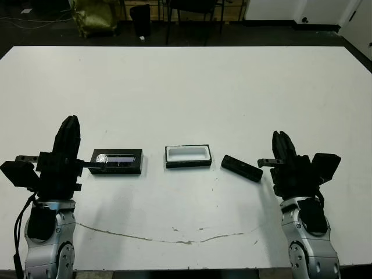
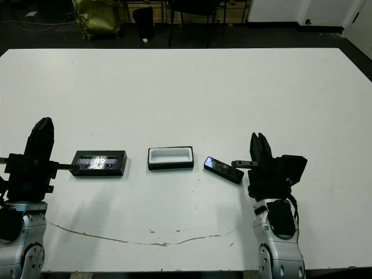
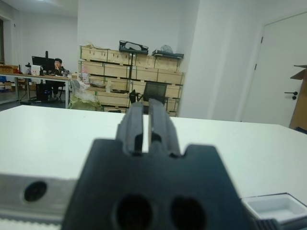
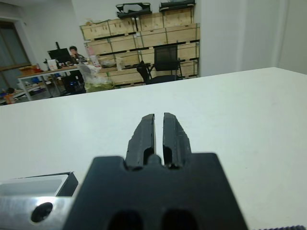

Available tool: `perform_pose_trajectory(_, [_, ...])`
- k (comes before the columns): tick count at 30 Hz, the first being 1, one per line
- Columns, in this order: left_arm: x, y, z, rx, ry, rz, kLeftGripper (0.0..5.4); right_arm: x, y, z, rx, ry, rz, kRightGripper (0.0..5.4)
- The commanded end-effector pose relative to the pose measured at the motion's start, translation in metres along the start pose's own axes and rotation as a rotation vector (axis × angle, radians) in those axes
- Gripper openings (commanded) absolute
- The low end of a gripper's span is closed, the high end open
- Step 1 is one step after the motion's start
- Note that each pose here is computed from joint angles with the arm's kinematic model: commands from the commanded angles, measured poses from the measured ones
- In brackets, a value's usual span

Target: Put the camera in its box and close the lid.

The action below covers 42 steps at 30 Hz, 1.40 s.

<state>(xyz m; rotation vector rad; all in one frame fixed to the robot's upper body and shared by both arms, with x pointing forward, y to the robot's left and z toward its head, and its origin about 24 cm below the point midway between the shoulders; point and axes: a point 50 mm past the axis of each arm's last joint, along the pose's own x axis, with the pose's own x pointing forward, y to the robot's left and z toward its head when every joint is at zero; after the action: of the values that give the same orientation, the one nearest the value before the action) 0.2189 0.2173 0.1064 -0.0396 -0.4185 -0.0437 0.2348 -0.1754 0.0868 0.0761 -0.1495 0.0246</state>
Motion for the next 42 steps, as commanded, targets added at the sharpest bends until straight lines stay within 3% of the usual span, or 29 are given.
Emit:
perform_pose_trajectory(1, [-0.001, 0.001, -0.002, 0.003, 0.034, -0.003, 0.02, 0.000, -0.002, -0.003, 0.013, 0.021, 0.012, 0.00])
perform_pose_trajectory(10, [-0.001, -0.003, -0.003, 0.015, 0.050, -0.012, 0.02, -0.001, -0.006, -0.003, 0.001, 0.026, 0.096, 0.00])
perform_pose_trajectory(15, [-0.002, -0.002, -0.003, 0.010, 0.045, -0.007, 0.02, 0.006, -0.014, 0.015, -0.077, -0.008, 0.181, 0.00])
perform_pose_trajectory(25, [0.000, -0.003, -0.002, 0.016, 0.044, -0.019, 0.02, 0.022, -0.039, 0.052, -0.186, 0.055, 0.379, 0.00])
perform_pose_trajectory(31, [0.001, -0.003, -0.001, 0.013, 0.054, -0.015, 0.02, 0.033, -0.052, 0.068, -0.330, 0.125, 0.440, 0.00])
perform_pose_trajectory(37, [0.000, -0.003, -0.001, 0.003, 0.053, -0.017, 0.00, 0.043, -0.057, 0.072, -0.430, 0.171, 0.556, 1.04])
perform_pose_trajectory(42, [0.000, -0.002, -0.002, 0.003, 0.058, -0.015, 0.00, 0.049, -0.058, 0.064, -0.433, 0.229, 0.663, 2.18])
